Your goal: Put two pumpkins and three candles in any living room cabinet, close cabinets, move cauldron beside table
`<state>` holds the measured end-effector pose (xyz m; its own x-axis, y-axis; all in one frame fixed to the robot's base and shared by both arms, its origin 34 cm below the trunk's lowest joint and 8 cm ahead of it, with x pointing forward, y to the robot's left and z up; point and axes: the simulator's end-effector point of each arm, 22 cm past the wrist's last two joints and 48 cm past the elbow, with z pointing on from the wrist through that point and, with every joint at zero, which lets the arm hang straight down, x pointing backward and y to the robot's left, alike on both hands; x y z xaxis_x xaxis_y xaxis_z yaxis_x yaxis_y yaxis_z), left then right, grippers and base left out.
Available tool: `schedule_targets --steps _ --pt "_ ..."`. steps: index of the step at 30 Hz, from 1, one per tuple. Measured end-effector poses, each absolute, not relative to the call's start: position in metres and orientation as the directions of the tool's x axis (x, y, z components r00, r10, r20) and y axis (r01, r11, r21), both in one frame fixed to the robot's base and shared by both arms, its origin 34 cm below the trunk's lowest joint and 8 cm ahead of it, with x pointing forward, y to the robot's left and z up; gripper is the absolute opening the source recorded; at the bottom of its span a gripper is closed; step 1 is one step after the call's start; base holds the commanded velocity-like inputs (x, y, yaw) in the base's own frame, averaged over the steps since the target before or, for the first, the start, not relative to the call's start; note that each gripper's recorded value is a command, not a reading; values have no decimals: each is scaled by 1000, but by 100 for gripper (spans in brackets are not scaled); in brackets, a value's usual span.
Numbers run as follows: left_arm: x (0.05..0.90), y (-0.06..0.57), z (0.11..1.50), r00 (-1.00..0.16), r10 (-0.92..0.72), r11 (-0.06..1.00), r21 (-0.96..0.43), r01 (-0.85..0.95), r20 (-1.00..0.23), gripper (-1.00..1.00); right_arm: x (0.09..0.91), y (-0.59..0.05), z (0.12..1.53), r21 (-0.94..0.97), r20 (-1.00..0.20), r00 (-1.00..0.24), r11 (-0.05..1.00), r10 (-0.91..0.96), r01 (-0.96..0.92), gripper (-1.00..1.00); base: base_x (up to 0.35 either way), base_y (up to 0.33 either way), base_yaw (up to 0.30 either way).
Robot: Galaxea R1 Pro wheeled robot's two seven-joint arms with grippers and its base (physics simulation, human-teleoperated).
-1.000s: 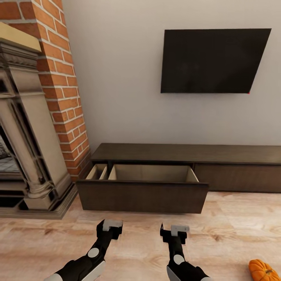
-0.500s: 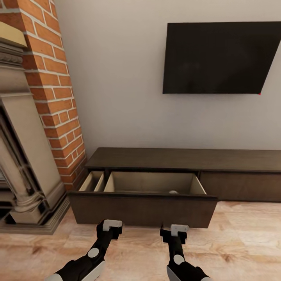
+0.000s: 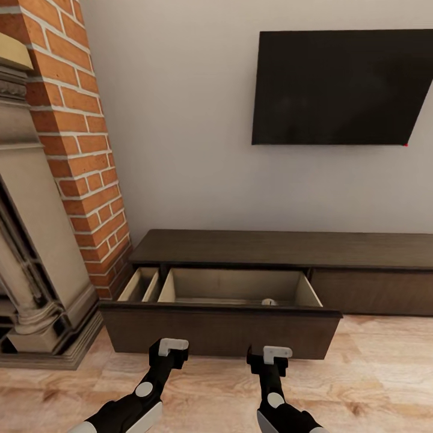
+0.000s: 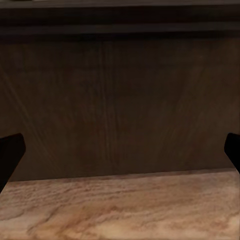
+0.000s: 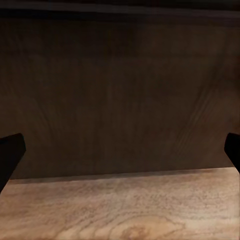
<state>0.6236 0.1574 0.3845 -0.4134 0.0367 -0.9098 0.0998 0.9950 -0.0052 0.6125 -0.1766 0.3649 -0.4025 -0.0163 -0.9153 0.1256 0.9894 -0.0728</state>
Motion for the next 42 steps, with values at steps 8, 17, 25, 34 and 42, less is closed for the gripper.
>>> schedule_targets --steps 8,17,25,34,42 --pt "619 157 366 -444 37 995 -8 100 -895 100 608 -176 347 -77 -902 -432 990 -16 122 100 1 0 0" --pt "614 158 345 -477 36 995 -13 99 -878 100 601 -176 326 -81 -885 -465 990 -16 119 100 0 0 0" --pt "614 157 345 -476 35 995 -15 102 -879 100 601 -176 327 -81 -885 -465 990 -17 118 100 0 0 0" --pt "613 156 345 -478 38 994 -14 105 -878 100 602 -176 327 -81 -885 -464 990 -17 118 100 198 0 0" --pt "613 156 345 -478 38 994 -14 105 -877 100 602 -176 327 -81 -885 -465 990 -17 118 100 251 0 0"
